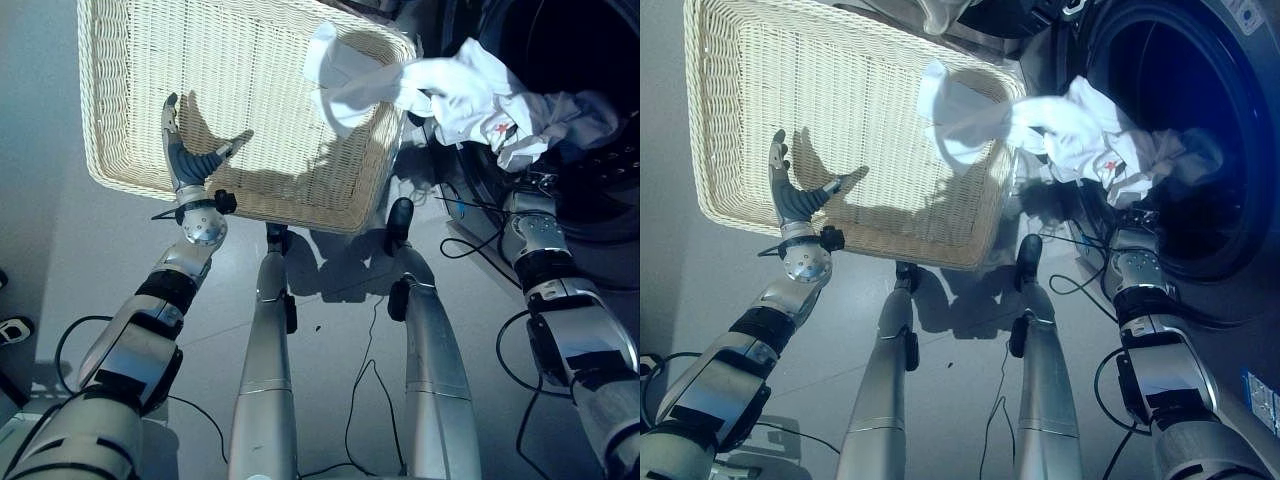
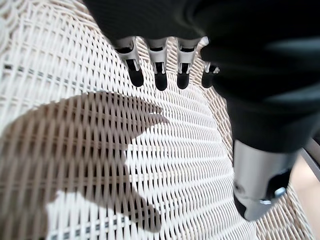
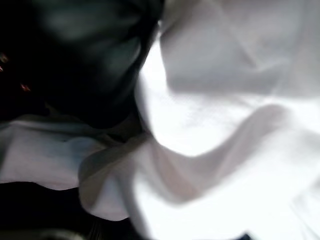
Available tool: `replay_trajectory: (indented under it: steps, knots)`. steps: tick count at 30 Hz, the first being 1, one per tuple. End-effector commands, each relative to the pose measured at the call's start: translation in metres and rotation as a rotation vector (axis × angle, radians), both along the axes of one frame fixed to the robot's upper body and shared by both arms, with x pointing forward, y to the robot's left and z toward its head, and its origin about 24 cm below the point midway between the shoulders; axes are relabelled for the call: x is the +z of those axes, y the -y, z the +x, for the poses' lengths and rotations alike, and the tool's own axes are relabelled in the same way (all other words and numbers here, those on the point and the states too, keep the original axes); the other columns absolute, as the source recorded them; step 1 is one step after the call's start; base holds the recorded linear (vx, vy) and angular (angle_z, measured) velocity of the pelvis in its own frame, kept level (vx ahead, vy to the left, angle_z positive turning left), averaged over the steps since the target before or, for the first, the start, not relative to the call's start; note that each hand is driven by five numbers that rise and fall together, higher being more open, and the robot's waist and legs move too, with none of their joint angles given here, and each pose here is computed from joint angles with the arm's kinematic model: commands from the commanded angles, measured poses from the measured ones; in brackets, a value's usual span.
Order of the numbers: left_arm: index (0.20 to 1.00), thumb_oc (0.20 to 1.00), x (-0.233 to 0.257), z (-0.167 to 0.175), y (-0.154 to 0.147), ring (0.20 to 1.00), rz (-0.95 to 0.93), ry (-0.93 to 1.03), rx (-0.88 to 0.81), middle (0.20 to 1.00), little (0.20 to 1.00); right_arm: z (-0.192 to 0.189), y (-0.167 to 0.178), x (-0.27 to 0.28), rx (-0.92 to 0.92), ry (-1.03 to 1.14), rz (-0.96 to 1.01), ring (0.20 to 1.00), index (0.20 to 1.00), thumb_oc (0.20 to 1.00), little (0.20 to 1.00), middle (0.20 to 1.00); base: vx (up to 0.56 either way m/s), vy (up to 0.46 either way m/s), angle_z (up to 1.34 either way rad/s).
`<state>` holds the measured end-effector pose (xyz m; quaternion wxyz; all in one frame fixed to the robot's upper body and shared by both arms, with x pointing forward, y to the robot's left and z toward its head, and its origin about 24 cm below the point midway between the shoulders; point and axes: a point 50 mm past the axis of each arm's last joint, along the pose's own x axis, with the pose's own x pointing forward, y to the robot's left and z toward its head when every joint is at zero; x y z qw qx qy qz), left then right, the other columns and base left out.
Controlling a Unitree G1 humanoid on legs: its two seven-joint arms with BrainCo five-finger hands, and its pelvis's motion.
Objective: Put the clothes into the washing machine.
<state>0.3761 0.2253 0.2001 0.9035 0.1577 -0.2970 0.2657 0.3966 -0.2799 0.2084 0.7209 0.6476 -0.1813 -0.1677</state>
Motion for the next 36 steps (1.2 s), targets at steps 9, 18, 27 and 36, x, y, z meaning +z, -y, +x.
replay_trajectory:
  steps: [9,18,27,36]
  knots:
    - [1.000,1.000,-0.020,-0.017,-0.009,1.000,-0.005,0.053,0.007,1.000,1.000,-0.102,0.132,0.103,-0.830,-0.168,0.017,0.200,0.200,0.200,0.200,0.200,0.01,-0.018,-0.01]
    - [1.000,1.000,-0.014,-0.022,-0.036,1.000,-0.008,0.012,0.025,1.000,1.000,-0.149,0.154,0.139,-1.054,-0.124,-0.108,1.000,1.000,1.000,1.000,1.000,0.02,-0.002,-0.02]
    - [1.000,1.000,-0.010,-0.015,-0.028,1.000,0.003,0.001,-0.012,1.000,1.000,-0.107,0.143,0.117,-0.846,-0.330,-0.382,1.000,1.000,1.000,1.000,1.000,0.01,-0.010,0.01]
    - [1.000,1.000,0.003,-0.006,-0.009,1.000,0.014,0.015,-0.049,1.000,1.000,-0.064,0.106,0.107,-0.820,-0.935,-1.058,1.000,1.000,1.000,1.000,1.000,0.00,0.000,0.00]
